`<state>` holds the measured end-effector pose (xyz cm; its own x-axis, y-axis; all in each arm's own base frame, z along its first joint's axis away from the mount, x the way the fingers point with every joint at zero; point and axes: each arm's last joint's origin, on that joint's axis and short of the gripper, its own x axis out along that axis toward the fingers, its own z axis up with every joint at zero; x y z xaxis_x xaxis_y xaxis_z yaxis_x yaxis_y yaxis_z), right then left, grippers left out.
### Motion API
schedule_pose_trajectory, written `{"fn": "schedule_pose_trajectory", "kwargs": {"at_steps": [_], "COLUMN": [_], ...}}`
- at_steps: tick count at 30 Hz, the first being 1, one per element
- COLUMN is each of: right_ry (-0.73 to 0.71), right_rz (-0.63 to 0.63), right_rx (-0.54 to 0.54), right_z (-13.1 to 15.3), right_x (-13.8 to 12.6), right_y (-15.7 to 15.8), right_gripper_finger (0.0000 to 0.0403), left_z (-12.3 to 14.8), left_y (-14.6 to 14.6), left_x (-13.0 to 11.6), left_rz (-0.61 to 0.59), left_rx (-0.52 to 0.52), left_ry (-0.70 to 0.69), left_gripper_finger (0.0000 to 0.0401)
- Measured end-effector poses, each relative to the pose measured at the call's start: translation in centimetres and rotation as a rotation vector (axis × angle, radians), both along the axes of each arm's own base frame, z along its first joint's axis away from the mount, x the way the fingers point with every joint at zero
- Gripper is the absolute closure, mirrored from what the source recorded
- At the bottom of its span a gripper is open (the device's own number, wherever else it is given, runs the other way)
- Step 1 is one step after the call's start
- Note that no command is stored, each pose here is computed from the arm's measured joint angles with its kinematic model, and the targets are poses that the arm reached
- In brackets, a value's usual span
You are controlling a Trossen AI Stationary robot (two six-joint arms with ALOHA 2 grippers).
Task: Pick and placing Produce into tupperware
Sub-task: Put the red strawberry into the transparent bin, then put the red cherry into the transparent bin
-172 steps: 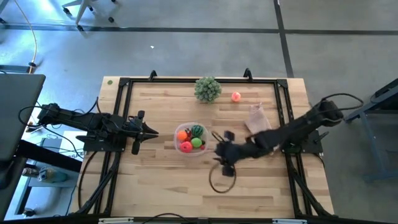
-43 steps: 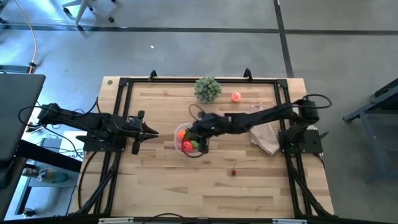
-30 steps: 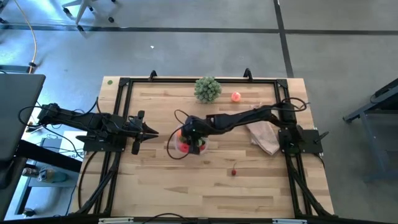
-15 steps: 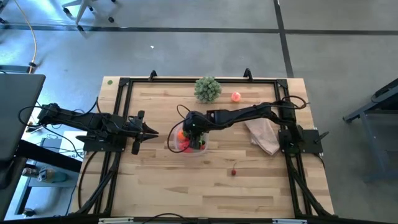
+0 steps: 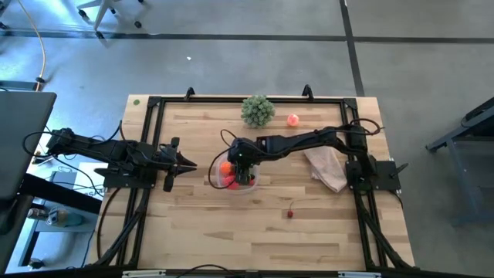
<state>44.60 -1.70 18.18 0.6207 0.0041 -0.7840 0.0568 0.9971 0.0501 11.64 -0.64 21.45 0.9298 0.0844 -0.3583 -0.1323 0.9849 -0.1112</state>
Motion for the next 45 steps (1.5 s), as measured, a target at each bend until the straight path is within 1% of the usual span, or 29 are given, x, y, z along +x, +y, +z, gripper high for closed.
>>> {"fn": "schedule_pose_trajectory", "kwargs": {"at_steps": [4, 7, 12, 16, 19, 23, 27, 31, 36, 39, 43, 45], "right_ry": [0.000, 0.006, -0.017, -0.028, -0.026, -0.001, 0.024, 0.074, 0.152, 0.179, 0.213, 0.207], "right_rz": [0.007, 0.022, 0.026, 0.039, 0.054, 0.047, 0.024, 0.018, -0.022, -0.062, -0.126, -0.175], "right_rx": [-0.004, -0.015, -0.017, -0.019, -0.024, -0.095, -0.149, -0.188, -0.246, -0.235, -0.198, -0.177], "right_z": [0.0, 0.6, 2.8, 4.9, 6.6, 8.4, 9.6, 9.7, 8.3, 7.3, 5.8, 5.3], "right_x": [0.0, -0.1, -0.5, -1.5, -2.5, -4.1, -5.5, -6.8, -8.7, -10.2, -12.9, -14.4], "right_y": [0.0, 0.0, 0.1, 0.7, 1.7, 3.5, 5.6, 8.1, 10.7, 12.0, 13.2, 13.6], "right_gripper_finger": [0.0224, 0.0224, 0.0224, 0.0224, 0.0224, 0.0224, 0.0224, 0.0224, 0.0224, 0.0224, 0.0224, 0.0224], "left_z": [0.0, 0.0, 0.0, 0.0, 0.0, 0.0, 0.0, 0.0, 0.0, 0.0, 0.0, 0.0], "left_y": [0.0, 0.0, 0.0, 0.0, 0.0, 0.0, 0.0, 0.0, 0.0, 0.0, 0.0, 0.0], "left_x": [0.0, 0.0, 0.0, 0.0, 0.0, 0.0, 0.0, 0.0, 0.0, 0.0, 0.0, 0.0], "left_rz": [0.000, 0.000, 0.000, 0.000, 0.000, 0.000, 0.000, 0.000, 0.000, 0.000, 0.000, 0.000], "left_rx": [0.000, 0.000, 0.000, 0.000, 0.000, 0.000, 0.000, 0.000, 0.000, 0.000, 0.000, 0.000], "left_ry": [0.000, 0.000, 0.000, 0.000, 0.000, 0.000, 0.000, 0.000, 0.000, 0.000, 0.001, 0.001], "left_gripper_finger": [0.0355, 0.0355, 0.0355, 0.0355, 0.0355, 0.0355, 0.0355, 0.0355, 0.0355, 0.0355, 0.0355, 0.0355]}}
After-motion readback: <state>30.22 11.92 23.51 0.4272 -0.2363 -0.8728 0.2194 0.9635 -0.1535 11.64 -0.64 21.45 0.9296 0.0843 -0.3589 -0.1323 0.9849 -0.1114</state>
